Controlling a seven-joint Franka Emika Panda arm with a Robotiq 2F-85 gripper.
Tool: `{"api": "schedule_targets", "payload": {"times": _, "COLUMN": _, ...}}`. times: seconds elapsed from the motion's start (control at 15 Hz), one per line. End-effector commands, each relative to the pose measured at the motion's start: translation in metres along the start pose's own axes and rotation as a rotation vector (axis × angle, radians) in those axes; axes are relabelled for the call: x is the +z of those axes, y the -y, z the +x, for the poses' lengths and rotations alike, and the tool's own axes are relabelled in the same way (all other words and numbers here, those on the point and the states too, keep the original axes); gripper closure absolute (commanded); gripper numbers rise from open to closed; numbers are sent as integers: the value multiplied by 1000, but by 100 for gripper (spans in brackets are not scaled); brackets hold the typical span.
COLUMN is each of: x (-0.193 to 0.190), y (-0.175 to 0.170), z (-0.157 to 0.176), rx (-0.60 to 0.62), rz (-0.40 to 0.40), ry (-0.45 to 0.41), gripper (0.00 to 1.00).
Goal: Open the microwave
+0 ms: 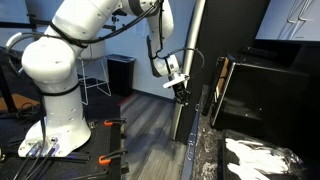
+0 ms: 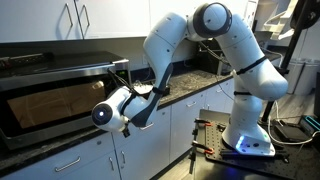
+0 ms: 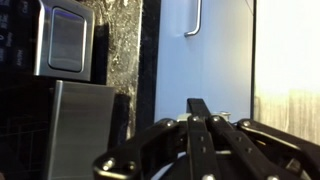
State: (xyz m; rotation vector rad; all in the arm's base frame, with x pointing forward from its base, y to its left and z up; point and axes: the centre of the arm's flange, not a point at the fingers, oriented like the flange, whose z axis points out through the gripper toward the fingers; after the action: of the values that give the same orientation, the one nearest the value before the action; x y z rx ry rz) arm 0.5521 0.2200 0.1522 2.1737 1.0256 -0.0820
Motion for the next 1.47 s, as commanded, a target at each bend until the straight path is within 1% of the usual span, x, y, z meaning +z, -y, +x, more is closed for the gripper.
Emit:
{"api": "schedule_targets", "payload": {"times": 0.0, "x": -26, "y": 3, "z": -8, "rx": -47, "rz": 64, "ry": -25, "gripper": 100}}
{"api": "schedule_targets", "payload": {"times": 0.27, "x": -45, "y": 7, "z": -10, "rx": -96, "rz": 122, "ry": -108, "gripper": 100}}
{"api": "schedule_targets", "payload": {"times": 0.53, "x": -63, "y": 8, "z": -15, "rx": -119, "rz": 150, "ry": -166, "gripper": 100}}
{"api": "schedule_targets", "payload": {"times": 0.73, "x": -74, "y": 14, "z": -24, "rx": -160, "rz": 190, "ry": -217, "gripper": 100}}
{"api": "schedule_targets", "payload": {"times": 0.8, "x": -78, "y": 15, "z": -27, "rx": -187, "rz": 182, "ry": -238, "gripper": 100}}
{"api": "schedule_targets", "payload": {"times": 0.87, "x": -64, "y": 15, "z": -6, "rx": -148, "rz": 176, "ry": -204, "gripper": 100}}
{"api": "schedule_targets", "payload": {"times": 1.27, "x": -62, "y": 17, "z": -7, "rx": -153, "rz": 174, "ry": -200, "gripper": 100}}
{"api": "schedule_targets", "payload": {"times": 1.33, "x": -62, "y": 18, "z": -6, "rx": -134, "rz": 183, "ry": -209, "gripper": 100}}
{"api": "schedule_targets", "payload": {"times": 1.4, "x": -68, "y": 22, "z": -4, "rx": -87, "rz": 198, "ry": -193, "gripper": 100}}
